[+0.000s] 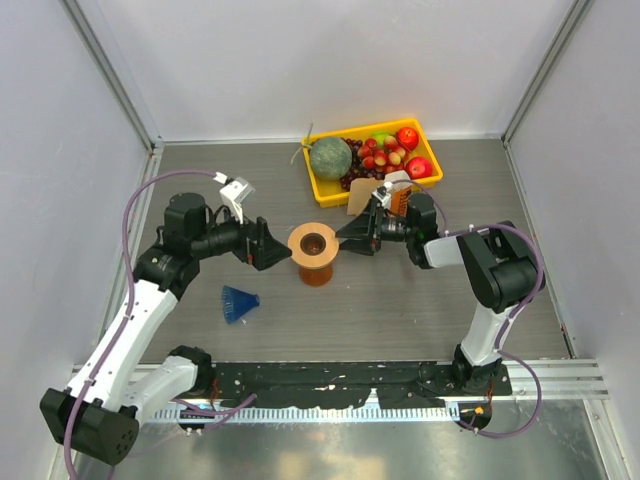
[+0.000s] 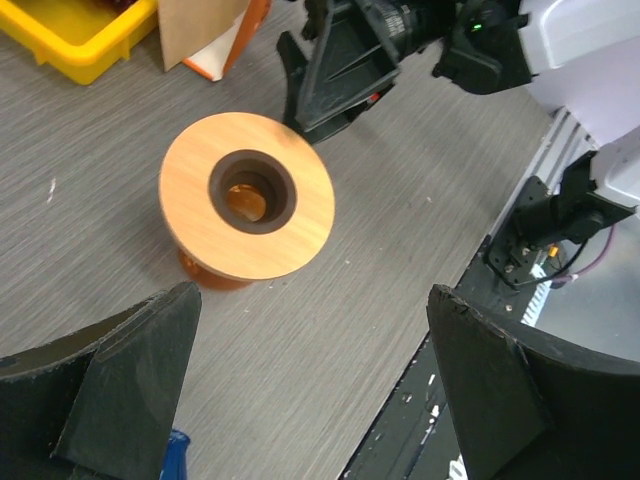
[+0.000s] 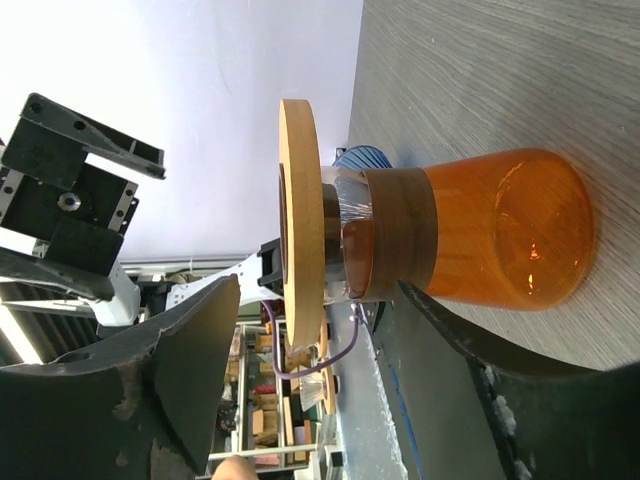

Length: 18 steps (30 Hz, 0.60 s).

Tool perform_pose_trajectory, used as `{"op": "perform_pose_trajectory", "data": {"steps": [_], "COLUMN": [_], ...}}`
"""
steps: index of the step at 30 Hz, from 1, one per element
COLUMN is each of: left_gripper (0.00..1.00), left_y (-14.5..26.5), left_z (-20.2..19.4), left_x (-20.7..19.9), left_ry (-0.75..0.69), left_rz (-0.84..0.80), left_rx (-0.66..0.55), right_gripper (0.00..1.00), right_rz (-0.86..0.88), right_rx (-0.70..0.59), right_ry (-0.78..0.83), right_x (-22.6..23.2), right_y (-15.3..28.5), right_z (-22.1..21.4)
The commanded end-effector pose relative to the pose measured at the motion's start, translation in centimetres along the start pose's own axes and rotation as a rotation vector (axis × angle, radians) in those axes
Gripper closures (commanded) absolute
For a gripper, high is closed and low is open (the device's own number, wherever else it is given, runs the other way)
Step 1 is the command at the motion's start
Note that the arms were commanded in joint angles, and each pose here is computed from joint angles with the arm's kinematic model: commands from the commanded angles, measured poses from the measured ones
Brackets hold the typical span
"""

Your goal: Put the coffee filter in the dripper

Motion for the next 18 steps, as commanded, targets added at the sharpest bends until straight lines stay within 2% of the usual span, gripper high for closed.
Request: {"op": "perform_pose_trajectory", "data": {"steps": [1,3,5,11,14,16,17,18], "left_gripper": [0.00,0.00,0.01,0.03,0.05,0.07,0.07,0.07], "left_y": [0.1,0.4,0.9,1.4,2.3,3.1,3.6,4.1], "left_z": [0.0,-0.5,-0.7,-1.3,-2.1,-3.0,-3.7,-4.3], "left_x": [1.7,2.6,3.7,6.4,6.8,6.7,6.7,6.8], "left_ry": [-0.061,-0.108,-0.152,-0.191,-0.329,-0.381,-0.388,-0.406], "left_rz": [0.029,0.006,-0.004,-0.033,-0.035,-0.056,-0.064,-0.063], "left_rx": [0.027,0.060,0.077,0.057,0.139,0.207,0.234,0.249], "right_gripper": [0.28,0.10,0.06,0.02,0.01,0.01,0.01,0.01], "right_rz": [0.050,0.054,0.053,-0.020,-0.126,-0.199,-0.225,-0.251], "right_rx": [-0.013,-0.021,-0.020,-0.039,-0.017,0.004,0.007,0.025], "right_ry": [0.115,0.130,0.149,0.229,0.310,0.380,0.477,0.471], "right_x": [3.0,3.4,3.8,3.3,2.4,2.2,2.5,2.4], "right_y": [0.6,1.0,1.6,3.9,5.4,6.6,7.1,7.7], "right_z": [0.3,0.3,0.2,0.3,-0.1,-0.6,-0.2,-1.0]}}
Point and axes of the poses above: each gripper's point midway between its finger pads, its own y axis back along the fingers, its own x axis along the line the jaws close on, z = x × y, the point moved 3 cm from there along y, back along the fingers, and after that the axes turned 9 degrees about -y, right-handed, at the moved point
